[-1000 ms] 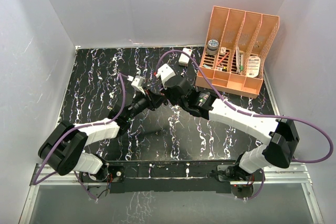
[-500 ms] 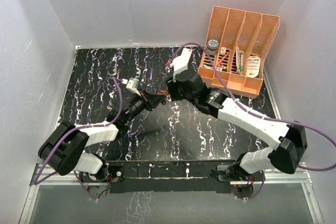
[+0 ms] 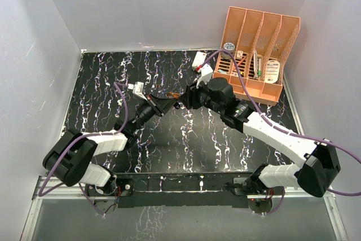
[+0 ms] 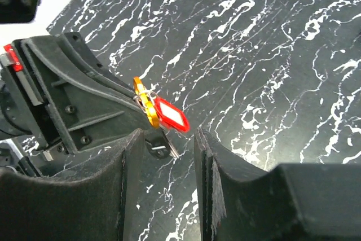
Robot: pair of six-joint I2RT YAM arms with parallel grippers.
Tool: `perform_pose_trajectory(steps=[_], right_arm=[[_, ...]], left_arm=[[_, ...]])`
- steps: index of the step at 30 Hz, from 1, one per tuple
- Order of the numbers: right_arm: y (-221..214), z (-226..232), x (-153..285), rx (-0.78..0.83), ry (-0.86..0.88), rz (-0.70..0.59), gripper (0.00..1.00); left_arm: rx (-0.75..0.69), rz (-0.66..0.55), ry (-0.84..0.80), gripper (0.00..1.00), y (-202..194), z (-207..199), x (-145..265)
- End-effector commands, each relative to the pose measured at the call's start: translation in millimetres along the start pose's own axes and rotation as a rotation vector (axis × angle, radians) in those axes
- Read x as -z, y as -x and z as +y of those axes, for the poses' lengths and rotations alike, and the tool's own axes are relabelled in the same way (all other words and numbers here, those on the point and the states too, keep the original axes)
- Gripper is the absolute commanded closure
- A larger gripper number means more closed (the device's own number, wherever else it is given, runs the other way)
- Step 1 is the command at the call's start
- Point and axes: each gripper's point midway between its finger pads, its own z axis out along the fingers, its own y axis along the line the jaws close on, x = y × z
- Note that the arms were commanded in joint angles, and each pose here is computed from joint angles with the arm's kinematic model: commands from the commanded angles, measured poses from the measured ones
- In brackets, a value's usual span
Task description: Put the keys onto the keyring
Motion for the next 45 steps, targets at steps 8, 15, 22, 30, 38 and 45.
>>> perform_pose_trajectory(steps=[8, 15, 22, 30, 38, 45], right_arm=[[43.2, 18.3, 6.8, -0.018, 0.108, -0.177, 0.64], [38.0, 14.3, 2.8, -0.028, 0.105, -0.165, 0.66], [33.5, 14.6, 0.3, -0.035, 0.118, -0.155, 0.68], [27.9, 11.7, -2.0, -0.040, 0.115, -0.143, 0.70], [24.5, 11.7, -7.3, -0.045, 0.126, -0.133, 0.72], [20.8, 11.9, -10.3, -0.049, 0.133, -0.123, 0.76]], left_arm=[[0.110, -0.025, -0.141, 1.00, 11.0, -27.5, -12.0], [0.113, -0.023, -0.151, 1.00, 13.2, -31.3, -12.3], [0.113, -0.025, -0.161, 1.00, 15.4, -35.4, -11.4], [0.116, -0.028, -0.171, 1.00, 17.7, -38.6, -10.4], [0.119, -0.022, -0.180, 1.00, 17.3, -41.0, -10.6], [0.118, -0.025, -0.182, 1.00, 18.7, -41.6, -11.0]])
